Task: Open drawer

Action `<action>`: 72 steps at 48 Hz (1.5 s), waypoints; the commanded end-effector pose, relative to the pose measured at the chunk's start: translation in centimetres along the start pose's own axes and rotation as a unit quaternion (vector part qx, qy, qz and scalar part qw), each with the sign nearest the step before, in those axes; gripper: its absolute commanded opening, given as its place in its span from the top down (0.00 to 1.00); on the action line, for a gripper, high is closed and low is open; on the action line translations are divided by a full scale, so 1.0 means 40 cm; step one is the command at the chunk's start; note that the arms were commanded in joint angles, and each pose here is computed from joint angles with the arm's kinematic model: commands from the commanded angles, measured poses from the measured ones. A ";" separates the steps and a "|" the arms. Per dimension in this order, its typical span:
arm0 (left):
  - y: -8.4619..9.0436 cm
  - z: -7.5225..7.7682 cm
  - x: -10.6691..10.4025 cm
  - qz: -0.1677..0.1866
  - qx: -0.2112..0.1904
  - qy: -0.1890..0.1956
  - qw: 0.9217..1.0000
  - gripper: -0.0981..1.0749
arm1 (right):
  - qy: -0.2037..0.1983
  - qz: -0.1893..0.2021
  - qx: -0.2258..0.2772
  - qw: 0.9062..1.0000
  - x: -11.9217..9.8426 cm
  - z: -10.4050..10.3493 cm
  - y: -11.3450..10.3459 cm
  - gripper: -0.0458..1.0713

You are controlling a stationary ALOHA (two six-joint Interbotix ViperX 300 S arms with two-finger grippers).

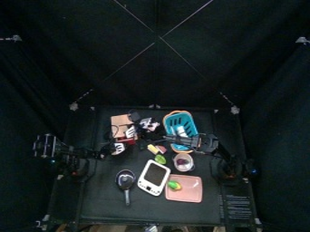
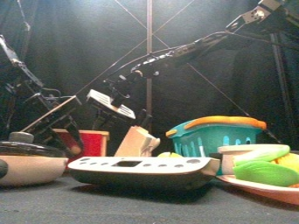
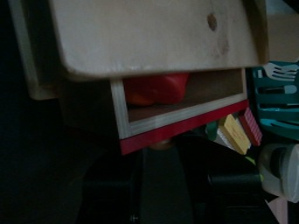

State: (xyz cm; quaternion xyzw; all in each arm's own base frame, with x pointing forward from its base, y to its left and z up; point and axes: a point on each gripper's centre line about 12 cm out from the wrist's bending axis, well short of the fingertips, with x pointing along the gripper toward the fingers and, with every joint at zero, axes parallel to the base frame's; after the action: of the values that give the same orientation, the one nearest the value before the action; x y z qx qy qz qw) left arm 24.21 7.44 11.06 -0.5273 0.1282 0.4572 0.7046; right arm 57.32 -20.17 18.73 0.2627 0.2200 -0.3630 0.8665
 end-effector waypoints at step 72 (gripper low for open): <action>-0.042 -0.135 -0.095 -0.042 -0.009 0.078 0.996 0.18 | -0.006 0.017 0.003 1.000 -0.044 0.014 0.045 0.60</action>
State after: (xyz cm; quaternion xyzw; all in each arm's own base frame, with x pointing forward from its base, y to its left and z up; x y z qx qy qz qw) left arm 24.53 0.91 11.53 -0.5693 0.1667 0.3981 0.6997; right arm 57.72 -18.82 18.73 0.2637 0.2233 -0.3536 0.8692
